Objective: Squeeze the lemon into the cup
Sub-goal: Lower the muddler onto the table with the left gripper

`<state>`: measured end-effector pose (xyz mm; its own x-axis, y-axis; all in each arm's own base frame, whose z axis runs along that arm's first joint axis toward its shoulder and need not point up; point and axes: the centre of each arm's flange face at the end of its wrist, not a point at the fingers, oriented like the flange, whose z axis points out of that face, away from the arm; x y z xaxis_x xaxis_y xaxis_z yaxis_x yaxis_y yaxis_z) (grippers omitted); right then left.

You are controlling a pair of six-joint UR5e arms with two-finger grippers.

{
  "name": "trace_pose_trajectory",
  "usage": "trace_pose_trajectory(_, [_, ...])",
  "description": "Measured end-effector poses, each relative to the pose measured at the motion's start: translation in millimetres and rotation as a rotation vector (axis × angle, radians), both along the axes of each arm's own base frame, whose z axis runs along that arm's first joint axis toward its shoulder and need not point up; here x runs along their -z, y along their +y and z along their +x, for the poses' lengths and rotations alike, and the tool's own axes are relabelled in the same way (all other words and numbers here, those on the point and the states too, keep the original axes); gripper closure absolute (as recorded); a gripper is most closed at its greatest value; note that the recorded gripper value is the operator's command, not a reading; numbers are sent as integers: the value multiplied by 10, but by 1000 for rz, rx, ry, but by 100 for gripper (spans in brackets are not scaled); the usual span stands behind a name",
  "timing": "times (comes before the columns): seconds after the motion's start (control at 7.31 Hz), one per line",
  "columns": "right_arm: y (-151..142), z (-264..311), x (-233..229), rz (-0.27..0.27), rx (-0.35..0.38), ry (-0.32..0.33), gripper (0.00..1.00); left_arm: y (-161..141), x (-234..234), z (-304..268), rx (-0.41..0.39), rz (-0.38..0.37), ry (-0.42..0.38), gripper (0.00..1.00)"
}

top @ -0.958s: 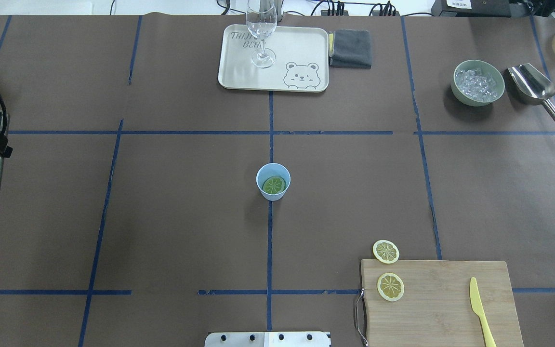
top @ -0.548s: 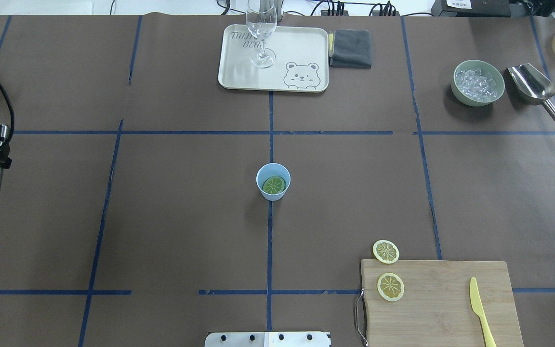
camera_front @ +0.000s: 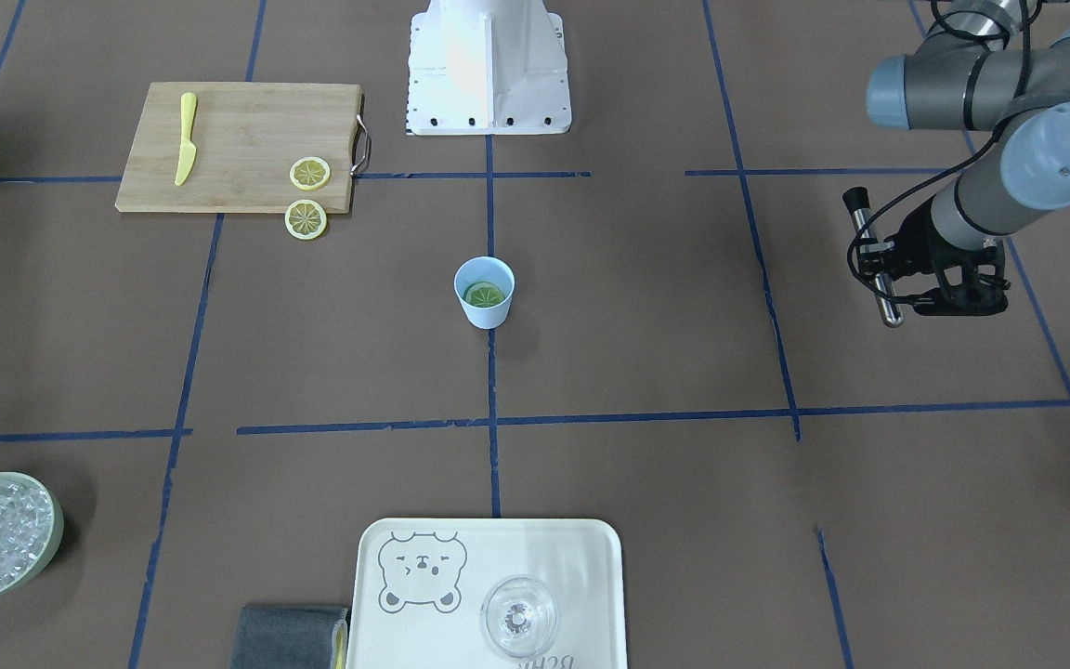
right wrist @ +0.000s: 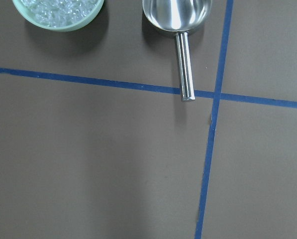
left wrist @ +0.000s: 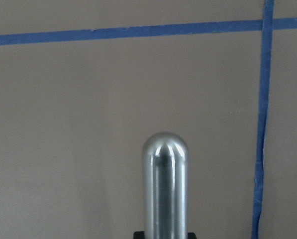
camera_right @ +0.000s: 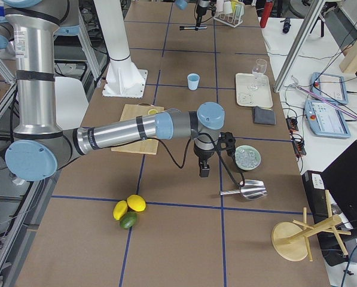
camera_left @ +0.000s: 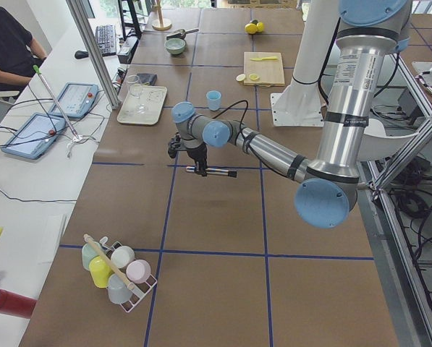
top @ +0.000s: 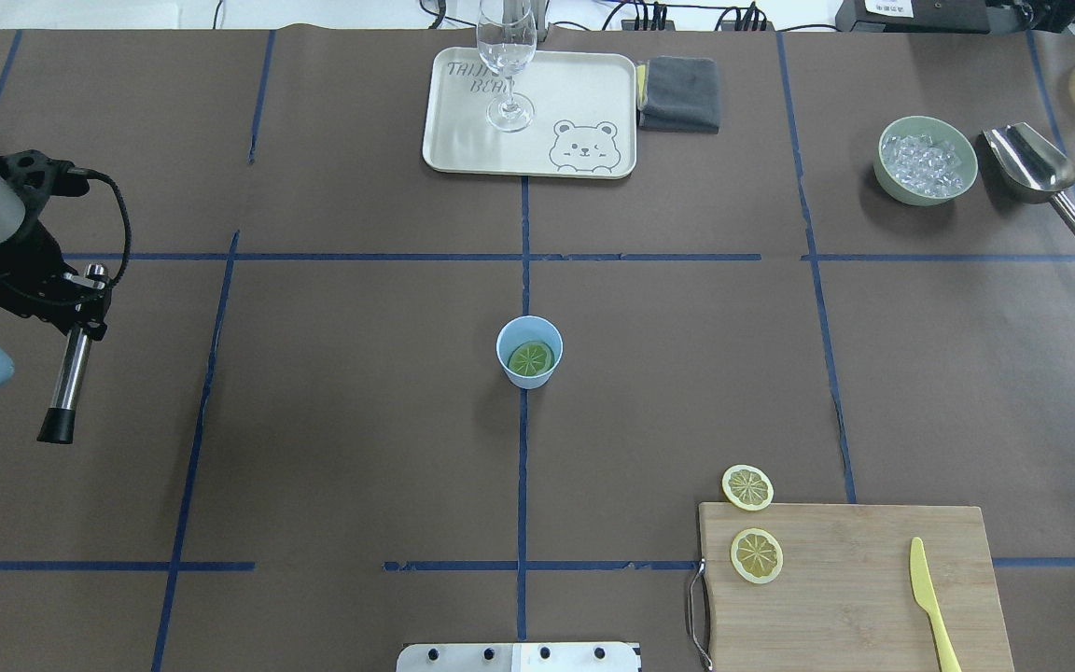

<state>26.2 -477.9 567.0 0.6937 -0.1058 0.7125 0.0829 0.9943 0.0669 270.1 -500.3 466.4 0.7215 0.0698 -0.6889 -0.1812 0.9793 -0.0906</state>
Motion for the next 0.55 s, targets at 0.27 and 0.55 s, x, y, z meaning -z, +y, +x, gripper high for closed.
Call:
trace_pose_trajectory(0.27, [-5,11,-118,-20,2,2,0,-8,-8,375,-52,-6,-3,100])
trace_pose_trajectory(0.55, [-14,13,-133,-24,0,2,0,-97,-24,577,-70,-14,-8,100])
